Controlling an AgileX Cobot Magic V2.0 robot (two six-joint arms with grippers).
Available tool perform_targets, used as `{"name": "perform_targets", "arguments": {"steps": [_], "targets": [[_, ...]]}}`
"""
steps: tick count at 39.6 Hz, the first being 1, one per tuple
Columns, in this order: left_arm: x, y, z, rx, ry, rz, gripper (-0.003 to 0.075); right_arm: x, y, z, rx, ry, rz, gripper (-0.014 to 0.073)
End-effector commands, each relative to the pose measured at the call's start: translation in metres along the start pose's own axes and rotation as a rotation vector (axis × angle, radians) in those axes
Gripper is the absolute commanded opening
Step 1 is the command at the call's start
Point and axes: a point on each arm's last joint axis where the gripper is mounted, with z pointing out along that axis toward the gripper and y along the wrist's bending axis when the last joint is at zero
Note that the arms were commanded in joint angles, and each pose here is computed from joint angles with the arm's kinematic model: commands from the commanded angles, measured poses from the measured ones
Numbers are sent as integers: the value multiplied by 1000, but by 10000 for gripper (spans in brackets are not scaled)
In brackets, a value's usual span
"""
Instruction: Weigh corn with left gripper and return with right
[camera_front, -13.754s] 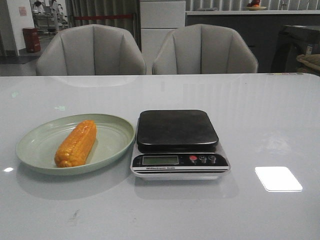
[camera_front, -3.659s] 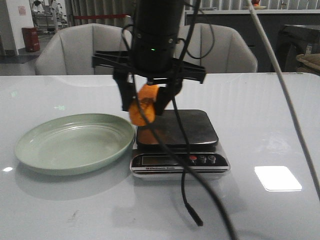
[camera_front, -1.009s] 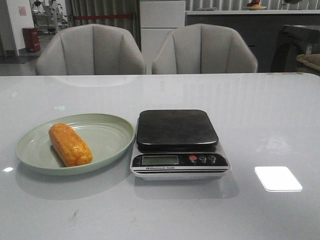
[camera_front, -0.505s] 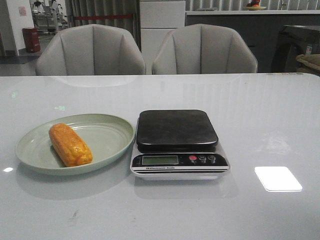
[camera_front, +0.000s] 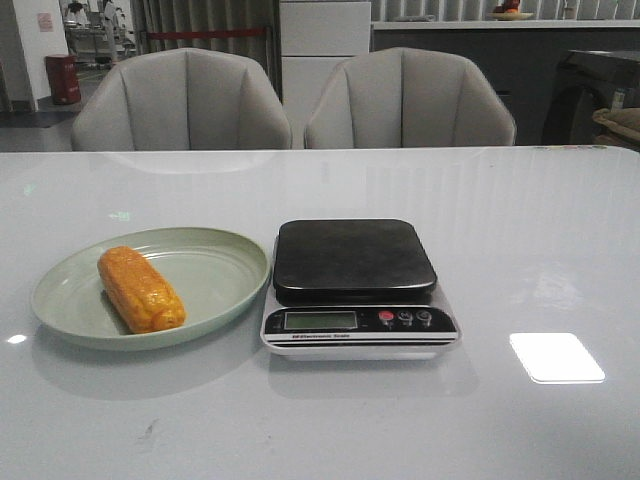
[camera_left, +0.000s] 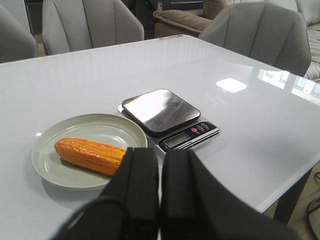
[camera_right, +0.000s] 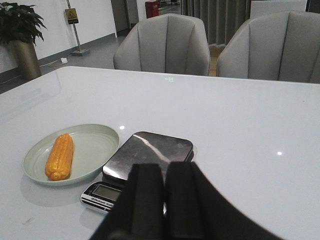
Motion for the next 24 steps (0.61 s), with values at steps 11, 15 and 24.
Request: {"name": "perform_targets", "arguments": {"steps": [11,15,24], "targets": [[-13,-1,-2,8,-82,-1,113,-16,1,-1,-3,-105,-17,155],[-13,-1,-2,8,-82,-1,113,-16,1,-1,-3,-105,-17,155],[-7,1,2,-36,-74,-7,113,-16,1,-1,-3,-105,-17,155]]}}
